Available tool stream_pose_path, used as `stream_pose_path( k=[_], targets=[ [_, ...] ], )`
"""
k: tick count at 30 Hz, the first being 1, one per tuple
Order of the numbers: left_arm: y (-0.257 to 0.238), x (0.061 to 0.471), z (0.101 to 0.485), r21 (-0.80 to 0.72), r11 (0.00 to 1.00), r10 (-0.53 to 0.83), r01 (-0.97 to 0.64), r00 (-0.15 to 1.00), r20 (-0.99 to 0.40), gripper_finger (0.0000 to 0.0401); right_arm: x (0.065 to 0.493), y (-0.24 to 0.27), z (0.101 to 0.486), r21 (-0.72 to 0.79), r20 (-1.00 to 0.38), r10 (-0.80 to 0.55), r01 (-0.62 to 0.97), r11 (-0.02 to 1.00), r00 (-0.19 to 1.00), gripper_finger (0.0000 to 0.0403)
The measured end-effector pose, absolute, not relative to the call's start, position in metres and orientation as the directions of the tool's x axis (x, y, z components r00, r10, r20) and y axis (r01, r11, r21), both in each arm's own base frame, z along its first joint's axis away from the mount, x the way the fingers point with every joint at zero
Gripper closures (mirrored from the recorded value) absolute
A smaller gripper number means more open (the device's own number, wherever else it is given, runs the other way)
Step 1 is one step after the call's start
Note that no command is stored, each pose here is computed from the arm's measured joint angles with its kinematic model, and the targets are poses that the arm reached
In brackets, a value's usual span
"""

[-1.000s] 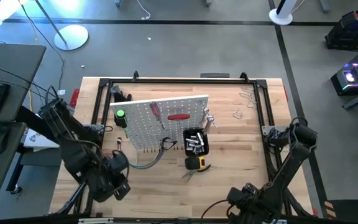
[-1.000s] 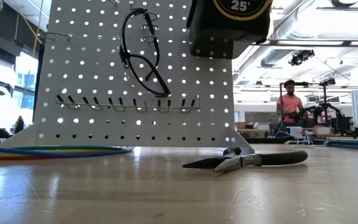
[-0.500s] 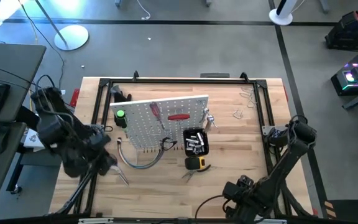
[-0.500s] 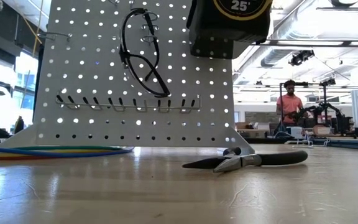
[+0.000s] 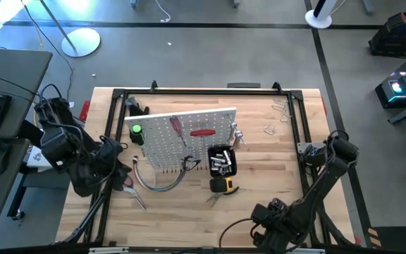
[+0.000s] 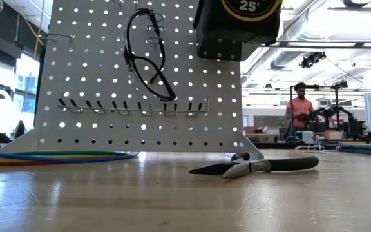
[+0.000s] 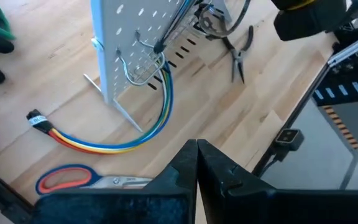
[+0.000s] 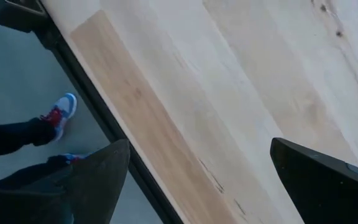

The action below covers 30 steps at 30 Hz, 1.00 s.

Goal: Hang tools onto peg board
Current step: Hang the plier on the peg board

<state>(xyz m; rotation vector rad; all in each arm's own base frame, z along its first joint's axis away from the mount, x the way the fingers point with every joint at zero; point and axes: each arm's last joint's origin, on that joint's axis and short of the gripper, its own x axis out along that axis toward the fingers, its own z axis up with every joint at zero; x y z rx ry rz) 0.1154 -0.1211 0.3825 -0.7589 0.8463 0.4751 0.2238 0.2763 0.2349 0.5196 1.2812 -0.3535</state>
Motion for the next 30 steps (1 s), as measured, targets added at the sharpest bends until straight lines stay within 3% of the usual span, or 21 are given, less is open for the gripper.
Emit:
stream_pose_path(
  k=[8,17,20,25,30],
  targets=[
    [-0.128,0.121,0.379,-0.355,0.704,0.094,-0.615,0.576,-0.812,0.0401,0.242,0.275,0.238,0.27,-0.927,0.081,0.501,0.822,0.366,0.0018],
    [-0.131,0.116,0.378,-0.336,0.744,0.08,-0.578,0.576,-0.813,0.0401,0.27,0.26,0.241,0.393,-0.907,0.165,0.637,0.663,0.387,0.0019],
    [-0.132,0.113,0.378,-0.323,0.757,0.079,-0.567,0.571,-0.817,0.0401,0.28,0.252,0.242,0.41,-0.902,0.176,0.657,0.632,0.394,0.0037],
    [-0.136,0.109,0.378,-0.327,0.772,0.082,-0.545,0.595,-0.799,0.0401,0.297,0.242,0.245,0.478,-0.866,0.177,0.67,0.568,0.468,0.0127],
    [-0.138,0.106,0.379,-0.338,0.775,0.084,-0.534,0.617,-0.783,0.0401,0.309,0.24,0.253,0.551,-0.803,0.142,0.632,0.545,0.578,0.0305]
  ],
)
